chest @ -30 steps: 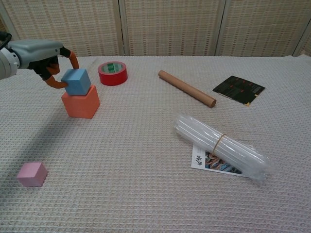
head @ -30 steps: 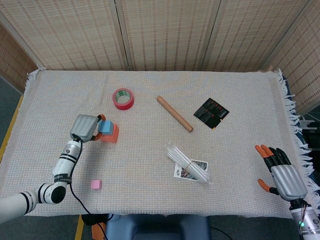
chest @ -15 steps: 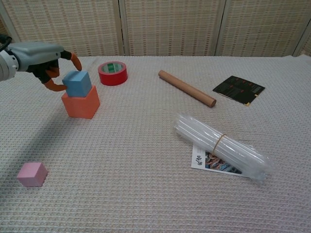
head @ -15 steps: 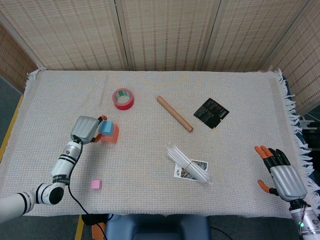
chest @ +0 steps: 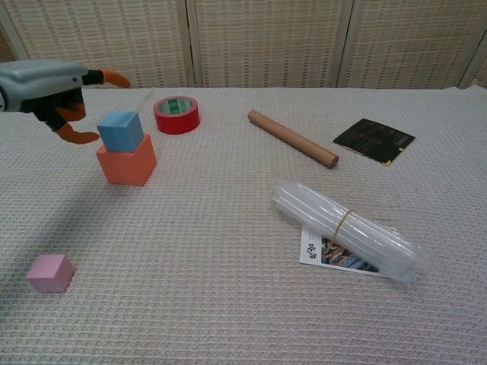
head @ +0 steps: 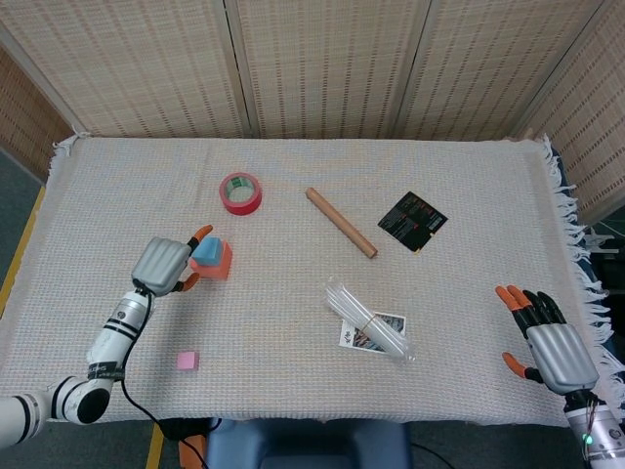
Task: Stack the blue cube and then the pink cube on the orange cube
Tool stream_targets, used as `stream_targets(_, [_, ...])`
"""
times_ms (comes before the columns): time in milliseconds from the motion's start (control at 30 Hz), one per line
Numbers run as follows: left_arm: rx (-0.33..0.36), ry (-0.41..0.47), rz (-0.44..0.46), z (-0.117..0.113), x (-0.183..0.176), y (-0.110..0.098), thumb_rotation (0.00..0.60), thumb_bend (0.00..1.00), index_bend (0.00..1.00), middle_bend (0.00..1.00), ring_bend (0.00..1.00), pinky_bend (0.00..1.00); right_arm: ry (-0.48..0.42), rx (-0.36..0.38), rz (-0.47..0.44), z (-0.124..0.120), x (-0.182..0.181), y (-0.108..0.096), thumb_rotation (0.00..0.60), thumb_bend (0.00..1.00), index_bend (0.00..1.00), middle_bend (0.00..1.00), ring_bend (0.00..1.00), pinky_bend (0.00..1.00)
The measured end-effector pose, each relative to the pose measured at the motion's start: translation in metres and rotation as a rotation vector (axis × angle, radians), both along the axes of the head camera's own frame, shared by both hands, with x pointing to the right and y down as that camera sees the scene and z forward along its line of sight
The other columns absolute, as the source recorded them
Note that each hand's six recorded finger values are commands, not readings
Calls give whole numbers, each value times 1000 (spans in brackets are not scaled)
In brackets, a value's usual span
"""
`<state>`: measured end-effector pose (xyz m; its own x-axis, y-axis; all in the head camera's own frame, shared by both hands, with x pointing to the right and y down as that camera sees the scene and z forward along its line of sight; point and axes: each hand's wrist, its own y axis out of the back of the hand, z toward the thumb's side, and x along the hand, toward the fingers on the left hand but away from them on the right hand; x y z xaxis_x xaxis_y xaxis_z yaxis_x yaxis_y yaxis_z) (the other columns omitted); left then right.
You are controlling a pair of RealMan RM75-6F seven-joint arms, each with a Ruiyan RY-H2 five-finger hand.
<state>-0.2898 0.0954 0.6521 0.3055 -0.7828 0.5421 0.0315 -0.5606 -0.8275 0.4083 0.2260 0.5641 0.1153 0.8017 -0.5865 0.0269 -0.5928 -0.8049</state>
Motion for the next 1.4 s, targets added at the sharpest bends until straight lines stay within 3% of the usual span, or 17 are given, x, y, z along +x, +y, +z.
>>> stream_targets(167, [-1, 59, -75, -20, -35, 50, 600, 323, 80, 1000, 1000, 1000, -15, 14, -9, -5, -2, 1, 600, 182, 0, 0, 0, 0])
stream_targets(367, [-154, 127, -184, -26, -75, 142, 600, 318, 118, 1000, 1000, 1000, -32, 13, -35, -8, -8, 6, 600, 182, 0, 0, 0, 0])
stream_targets(433, [-172, 145, -198, -26, -77, 165, 600, 318, 123, 1000, 1000, 1000, -40, 9, -47, -8, -11, 9, 600, 182, 0, 0, 0, 0])
stream_targets(533, [-174, 145, -188, -21, -73, 184, 600, 318, 123, 1000, 1000, 1000, -52, 3, -66, -9, -16, 12, 600, 182, 0, 0, 0, 0])
stream_targets(933, [-128, 55, -106, 8, -50, 216, 600, 318, 190, 1000, 1000, 1000, -73, 16, -86, -19, -16, 18, 600, 182, 0, 0, 0, 0])
stream_targets(1200, [-91, 29, -103, 19, -48, 211, 600, 318, 277, 1000, 1000, 1000, -72, 16, -82, -21, -14, 19, 600, 182, 0, 0, 0, 0])
stream_targets(1400, [-66, 4, -102, 27, -50, 206, 600, 315, 415, 1000, 1000, 1000, -70, 11, -82, -20, -14, 19, 600, 182, 0, 0, 0, 0])
